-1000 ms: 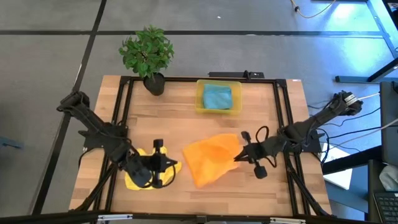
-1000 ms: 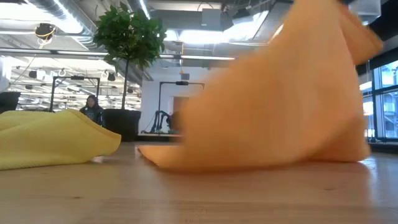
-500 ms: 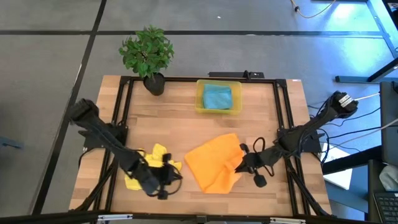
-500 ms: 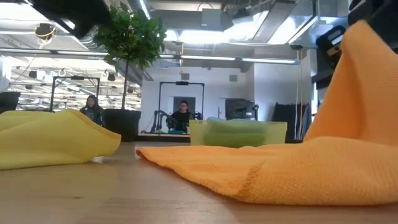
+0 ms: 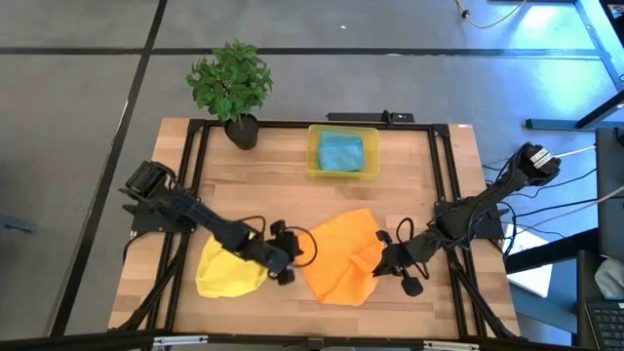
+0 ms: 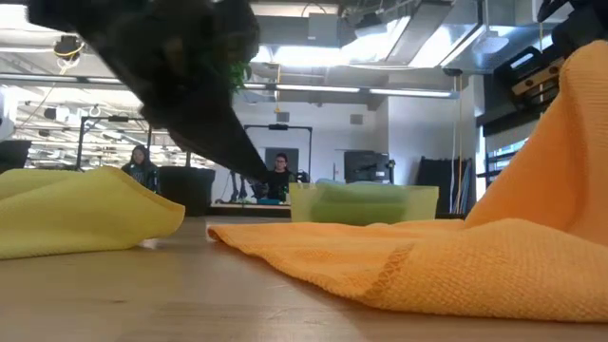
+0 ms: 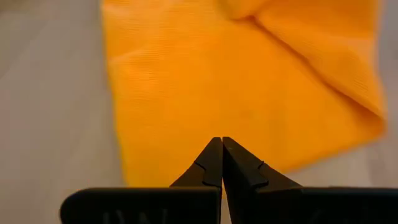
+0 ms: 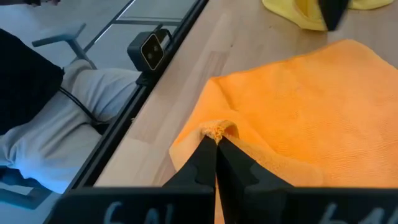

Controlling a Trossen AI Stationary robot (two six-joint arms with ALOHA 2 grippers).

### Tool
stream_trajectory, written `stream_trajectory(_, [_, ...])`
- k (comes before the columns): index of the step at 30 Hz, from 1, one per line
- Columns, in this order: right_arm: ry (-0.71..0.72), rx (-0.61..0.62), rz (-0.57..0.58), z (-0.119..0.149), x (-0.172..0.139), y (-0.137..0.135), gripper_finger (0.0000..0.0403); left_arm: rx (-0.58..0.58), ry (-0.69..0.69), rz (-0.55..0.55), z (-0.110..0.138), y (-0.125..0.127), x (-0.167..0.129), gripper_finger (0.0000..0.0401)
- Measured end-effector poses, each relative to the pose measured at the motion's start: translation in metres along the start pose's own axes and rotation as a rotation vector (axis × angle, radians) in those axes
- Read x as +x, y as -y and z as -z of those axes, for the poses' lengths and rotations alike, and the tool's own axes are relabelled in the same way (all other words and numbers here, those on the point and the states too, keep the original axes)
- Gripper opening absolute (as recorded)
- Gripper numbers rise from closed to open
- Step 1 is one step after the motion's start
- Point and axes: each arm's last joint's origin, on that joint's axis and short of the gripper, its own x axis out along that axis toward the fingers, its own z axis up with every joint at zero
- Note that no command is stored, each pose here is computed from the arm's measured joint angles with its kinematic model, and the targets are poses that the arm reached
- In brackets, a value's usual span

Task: Fold microfiber towels
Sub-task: Fold the orange microfiber towel

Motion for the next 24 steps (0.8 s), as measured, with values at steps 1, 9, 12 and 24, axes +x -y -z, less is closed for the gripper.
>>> stream_trajectory(1, [-0.002, 0.000, 0.000, 0.000, 0.000, 0.000, 0.0002, -0.011, -0.006, -0.005, -0.002, -0.004, 0.002, 0.0000])
stream_trajectory(9, [-0.027, -0.003, 0.021, 0.003, 0.000, 0.001, 0.0003, -0.082, -0.077, 0.034, -0.011, -0.023, 0.012, 0.0000])
stream_trajectory(12, [-0.027, -0.004, 0.023, 0.003, 0.000, 0.001, 0.0003, -0.080, -0.106, 0.045, -0.009, -0.024, 0.012, 0.0000])
stream_trajectory(24, [-0.022, -0.032, 0.051, 0.003, 0.000, 0.002, 0.0003, -0.012, -0.221, 0.027, 0.013, -0.024, 0.031, 0.0000])
